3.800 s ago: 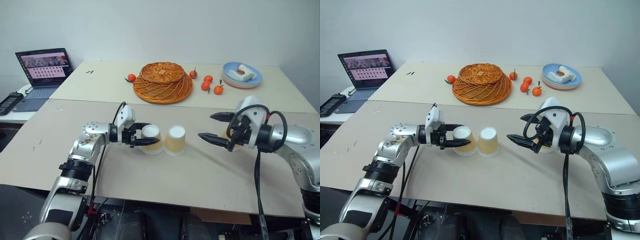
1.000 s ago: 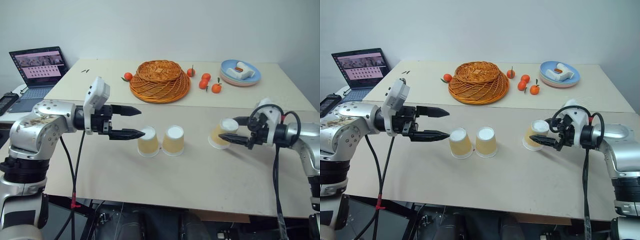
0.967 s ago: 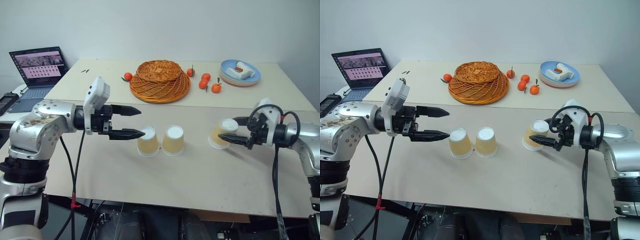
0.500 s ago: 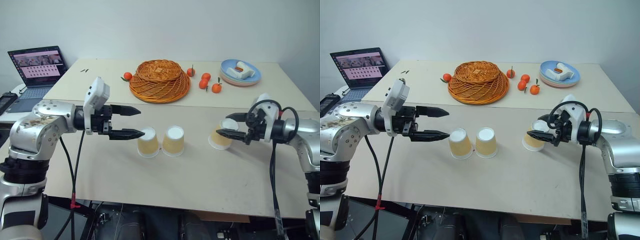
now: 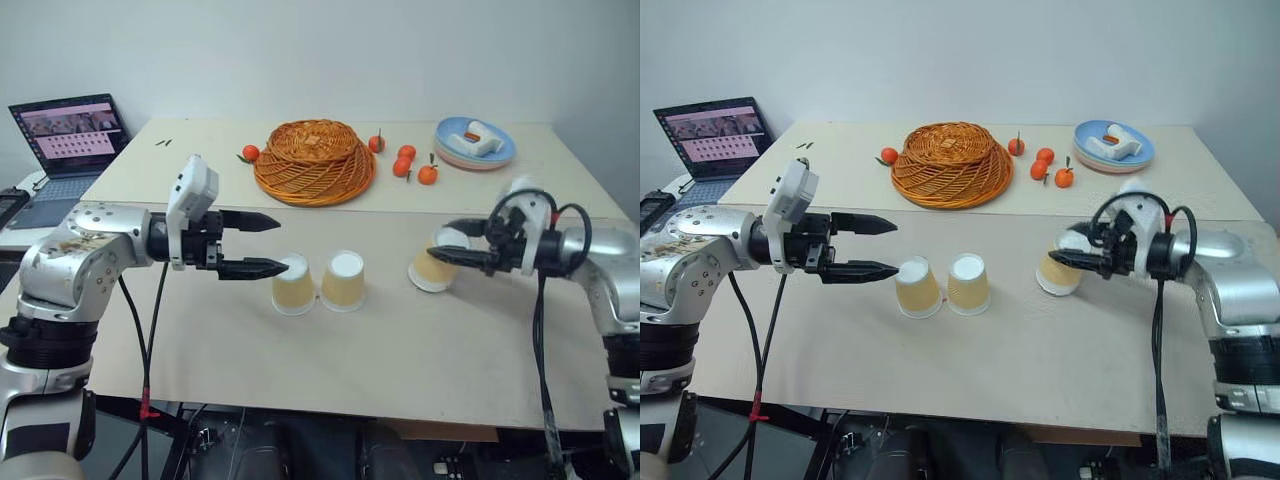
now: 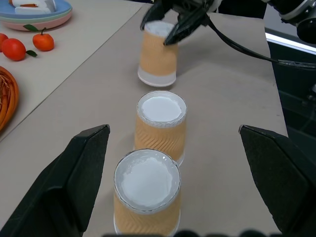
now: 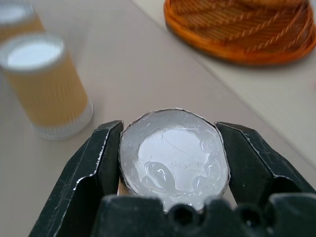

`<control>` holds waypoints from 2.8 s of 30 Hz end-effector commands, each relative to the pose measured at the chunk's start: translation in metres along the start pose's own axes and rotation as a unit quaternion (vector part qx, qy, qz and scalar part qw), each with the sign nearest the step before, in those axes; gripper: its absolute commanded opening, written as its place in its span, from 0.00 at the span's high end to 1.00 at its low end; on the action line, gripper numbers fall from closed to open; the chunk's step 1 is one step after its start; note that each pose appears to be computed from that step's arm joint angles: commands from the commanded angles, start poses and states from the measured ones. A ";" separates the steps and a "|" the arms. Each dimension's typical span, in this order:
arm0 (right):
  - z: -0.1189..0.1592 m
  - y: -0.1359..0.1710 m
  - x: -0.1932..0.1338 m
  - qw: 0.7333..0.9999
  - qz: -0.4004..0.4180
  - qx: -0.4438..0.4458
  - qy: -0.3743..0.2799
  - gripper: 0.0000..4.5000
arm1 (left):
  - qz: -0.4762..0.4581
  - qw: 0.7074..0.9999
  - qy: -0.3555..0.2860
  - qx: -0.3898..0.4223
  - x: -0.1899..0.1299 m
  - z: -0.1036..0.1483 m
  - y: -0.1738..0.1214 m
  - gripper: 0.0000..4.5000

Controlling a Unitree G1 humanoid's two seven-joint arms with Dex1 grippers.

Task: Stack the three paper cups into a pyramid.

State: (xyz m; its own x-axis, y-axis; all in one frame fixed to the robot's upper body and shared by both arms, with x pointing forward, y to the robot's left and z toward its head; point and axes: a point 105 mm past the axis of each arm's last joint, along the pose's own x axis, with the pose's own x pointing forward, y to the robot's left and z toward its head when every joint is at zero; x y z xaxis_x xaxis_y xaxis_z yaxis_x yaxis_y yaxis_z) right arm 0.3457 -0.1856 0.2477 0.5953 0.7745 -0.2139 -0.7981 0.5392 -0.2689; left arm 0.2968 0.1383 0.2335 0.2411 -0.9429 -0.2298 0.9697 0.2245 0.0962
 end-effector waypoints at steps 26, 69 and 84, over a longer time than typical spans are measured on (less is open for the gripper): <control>0.112 0.080 0.084 0.964 0.264 -0.029 -0.013 0.40 | 0.068 0.998 -0.016 -0.007 -0.015 -0.005 -0.001 0.00; 0.135 0.086 0.081 0.959 0.277 -0.025 -0.060 0.00 | 0.071 0.997 -0.017 -0.004 -0.013 -0.003 0.003 0.00; 0.039 -0.087 -0.014 0.950 -0.297 0.098 -0.024 0.00 | 0.436 0.887 -0.130 -0.075 -0.094 -0.029 0.041 0.00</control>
State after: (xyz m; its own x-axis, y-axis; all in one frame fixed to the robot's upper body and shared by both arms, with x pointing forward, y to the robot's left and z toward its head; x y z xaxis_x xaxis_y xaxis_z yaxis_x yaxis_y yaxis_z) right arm 0.3955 -0.2093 0.3222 0.8821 0.4699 -0.0321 -0.4703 0.8753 -0.1122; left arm 0.3167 0.2249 0.2097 0.8448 -0.5348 0.0179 0.5349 0.8431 -0.0556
